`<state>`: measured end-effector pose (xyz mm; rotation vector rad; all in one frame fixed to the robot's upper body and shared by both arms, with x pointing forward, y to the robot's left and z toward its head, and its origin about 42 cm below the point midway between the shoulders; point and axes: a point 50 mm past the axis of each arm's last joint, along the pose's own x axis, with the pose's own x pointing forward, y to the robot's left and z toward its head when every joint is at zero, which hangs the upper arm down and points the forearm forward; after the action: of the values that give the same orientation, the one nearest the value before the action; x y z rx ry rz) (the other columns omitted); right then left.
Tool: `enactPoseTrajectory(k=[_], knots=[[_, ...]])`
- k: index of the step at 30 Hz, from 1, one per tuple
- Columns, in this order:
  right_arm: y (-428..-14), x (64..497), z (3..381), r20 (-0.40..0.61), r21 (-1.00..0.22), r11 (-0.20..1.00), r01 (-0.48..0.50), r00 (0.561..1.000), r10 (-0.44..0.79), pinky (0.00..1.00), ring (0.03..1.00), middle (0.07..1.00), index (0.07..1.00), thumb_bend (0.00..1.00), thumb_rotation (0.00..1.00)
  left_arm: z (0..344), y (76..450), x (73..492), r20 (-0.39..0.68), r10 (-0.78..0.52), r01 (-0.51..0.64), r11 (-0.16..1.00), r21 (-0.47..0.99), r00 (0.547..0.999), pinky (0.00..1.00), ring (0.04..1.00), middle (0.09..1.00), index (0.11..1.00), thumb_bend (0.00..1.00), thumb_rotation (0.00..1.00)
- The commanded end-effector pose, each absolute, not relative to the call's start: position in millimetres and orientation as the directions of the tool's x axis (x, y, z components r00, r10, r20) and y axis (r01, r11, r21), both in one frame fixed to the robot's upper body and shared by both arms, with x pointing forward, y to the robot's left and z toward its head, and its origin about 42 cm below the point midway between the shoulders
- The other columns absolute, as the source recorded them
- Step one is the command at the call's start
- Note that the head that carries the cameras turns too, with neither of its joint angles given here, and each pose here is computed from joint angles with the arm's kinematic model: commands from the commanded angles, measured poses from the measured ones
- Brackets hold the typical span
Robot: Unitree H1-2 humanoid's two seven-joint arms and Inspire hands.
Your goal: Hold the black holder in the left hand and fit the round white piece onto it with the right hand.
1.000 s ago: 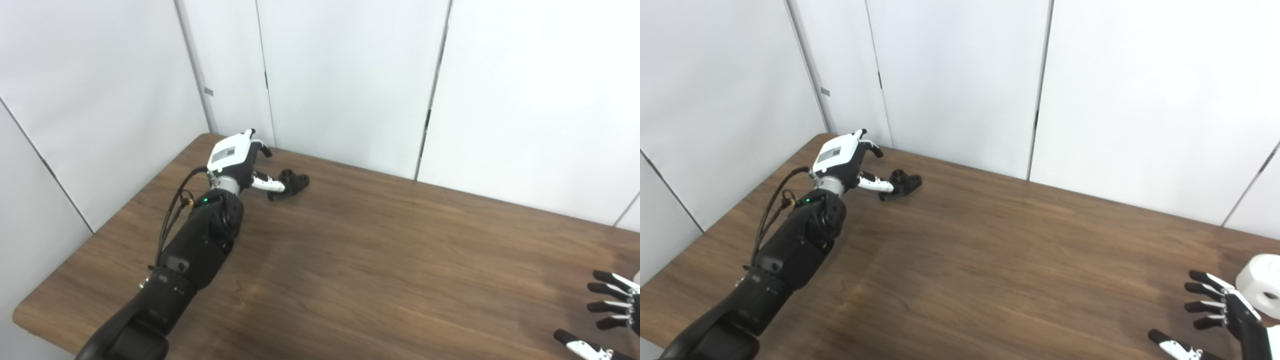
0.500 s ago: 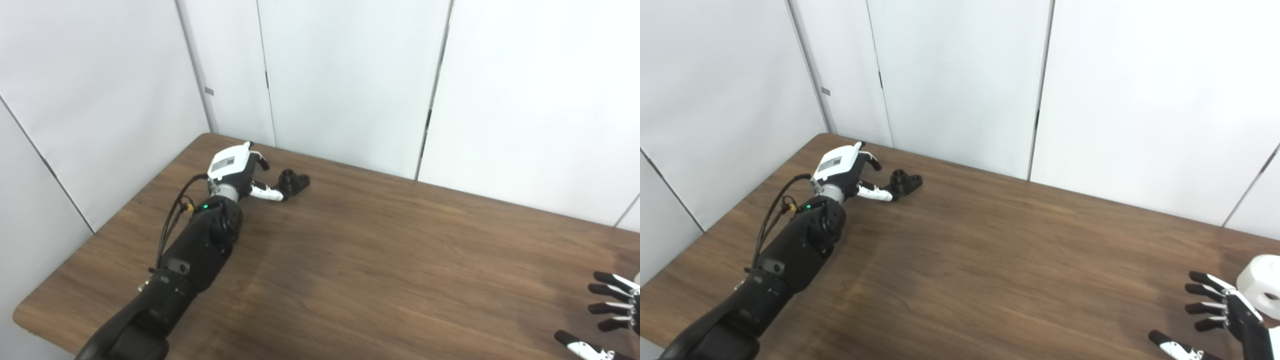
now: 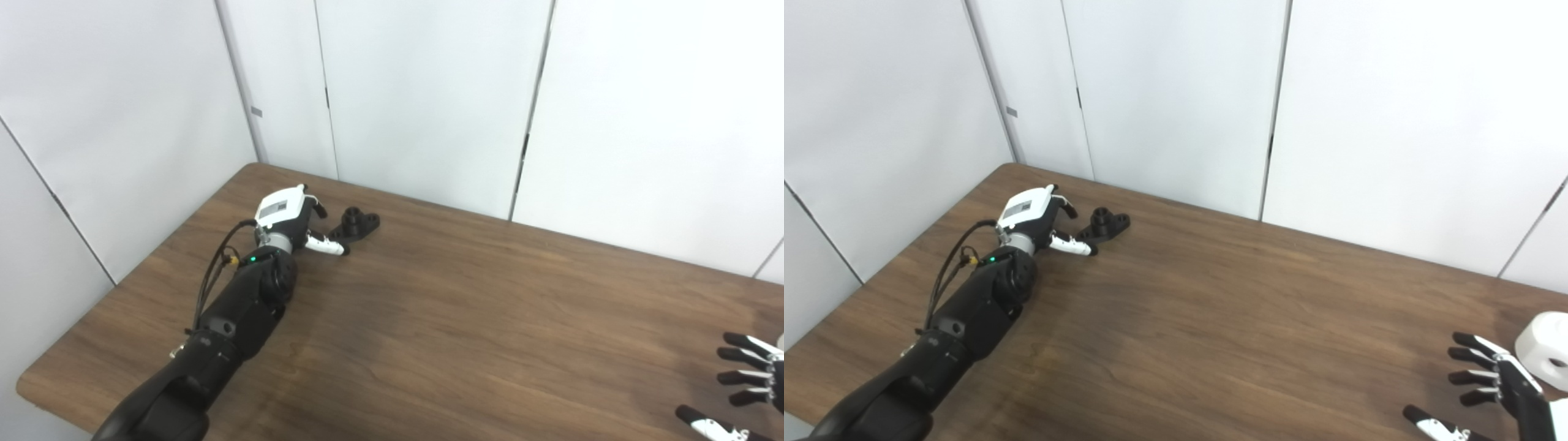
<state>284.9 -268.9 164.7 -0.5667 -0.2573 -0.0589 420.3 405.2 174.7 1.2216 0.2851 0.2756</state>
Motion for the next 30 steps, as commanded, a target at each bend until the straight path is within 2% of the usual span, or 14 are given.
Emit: enactPoseTrajectory(k=[1, 11, 18, 30], knots=[[-265.8, 286.4, 182.1, 0.327, -0.518, 0.841, 0.156, 0.945, 0.026, 0.46, 0.593, 0.704, 0.747, 0.63, 0.0, 203.9, 407.6, 433.9, 0.031, 0.344, -0.14, 0.296, 0.945, 0.939, 1.0, 1.0, 1.0, 0.697, 1.0, 0.33], [-261.8, 282.7, 182.4, 0.327, -0.523, 0.84, 0.142, 0.944, 0.044, 0.44, 0.581, 0.698, 0.736, 0.65, 0.0, 197.5, 407.4, 438.4, 0.018, 0.367, -0.136, 0.3, 0.944, 0.93, 1.0, 1.0, 1.0, 0.694, 0.98, 0.33], [-263.0, 280.4, 182.7, 0.321, -0.527, 0.839, 0.135, 0.946, 0.05, 0.47, 0.593, 0.703, 0.751, 0.64, 0.0, 193.4, 406.0, 440.3, -0.004, 0.372, -0.128, 0.329, 0.936, 0.928, 1.0, 1.0, 1.0, 0.704, 0.98, 0.33], [-264.7, 275.7, 186.2, 0.319, -0.532, 0.835, 0.139, 0.947, 0.046, 0.47, 0.589, 0.698, 0.75, 0.63, 0.0, 178.5, 395.5, 442.0, 0.005, 0.356, -0.127, 0.323, 0.938, 0.935, 0.99, 1.0, 0.987, 0.663, 0.99, 0.34]])
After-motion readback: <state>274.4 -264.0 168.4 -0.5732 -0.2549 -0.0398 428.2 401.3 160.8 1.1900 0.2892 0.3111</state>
